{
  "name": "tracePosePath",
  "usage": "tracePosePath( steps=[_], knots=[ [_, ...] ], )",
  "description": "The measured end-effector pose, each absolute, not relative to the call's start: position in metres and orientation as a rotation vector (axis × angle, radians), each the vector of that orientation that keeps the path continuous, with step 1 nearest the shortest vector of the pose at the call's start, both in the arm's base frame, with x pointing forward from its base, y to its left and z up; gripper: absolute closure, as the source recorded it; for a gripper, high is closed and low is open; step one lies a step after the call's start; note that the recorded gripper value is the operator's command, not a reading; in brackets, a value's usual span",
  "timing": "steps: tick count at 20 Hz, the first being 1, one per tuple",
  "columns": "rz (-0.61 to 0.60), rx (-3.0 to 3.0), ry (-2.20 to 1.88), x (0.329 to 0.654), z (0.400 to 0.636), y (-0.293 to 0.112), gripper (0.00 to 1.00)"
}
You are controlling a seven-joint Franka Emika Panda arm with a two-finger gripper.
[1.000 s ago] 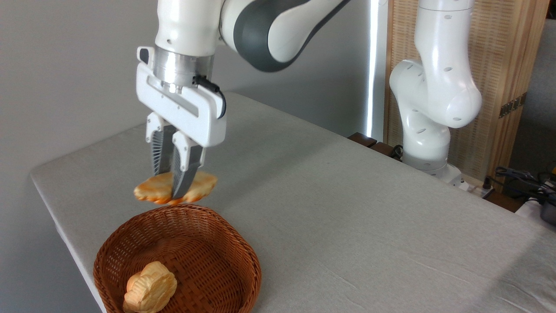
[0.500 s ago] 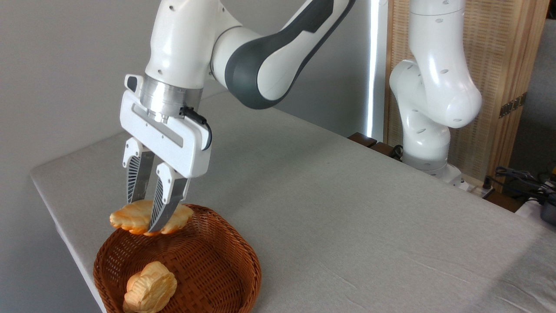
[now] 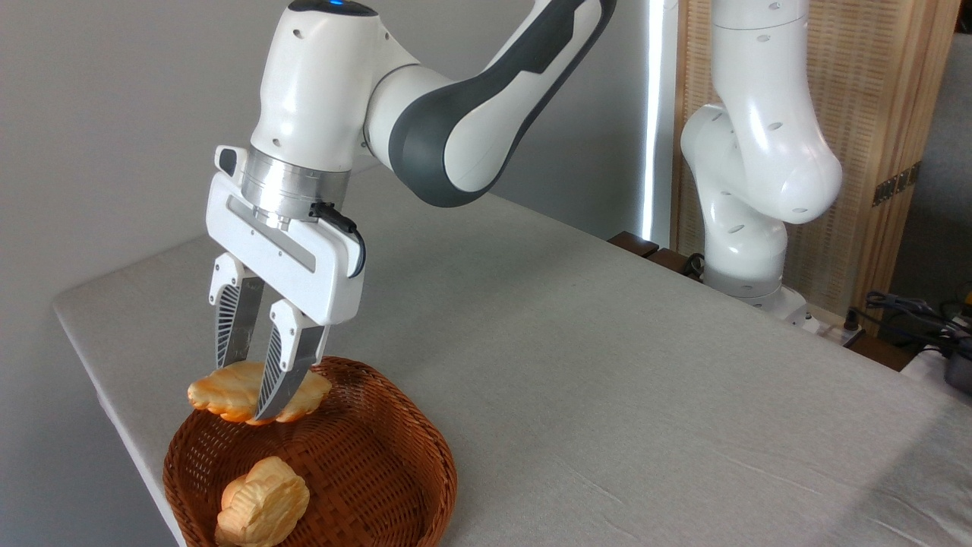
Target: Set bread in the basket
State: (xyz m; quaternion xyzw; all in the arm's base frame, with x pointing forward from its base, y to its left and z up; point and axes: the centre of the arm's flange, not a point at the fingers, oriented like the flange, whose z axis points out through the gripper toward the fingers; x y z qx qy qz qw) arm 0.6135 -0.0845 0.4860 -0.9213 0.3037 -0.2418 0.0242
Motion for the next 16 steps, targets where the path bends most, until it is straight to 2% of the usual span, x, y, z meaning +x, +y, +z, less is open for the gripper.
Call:
tracePosePath(
  steps=[16],
  knots=[
    [-0.749,-2.849,0.939,0.6150,0.4857,-0.0846,0.00]
  ],
)
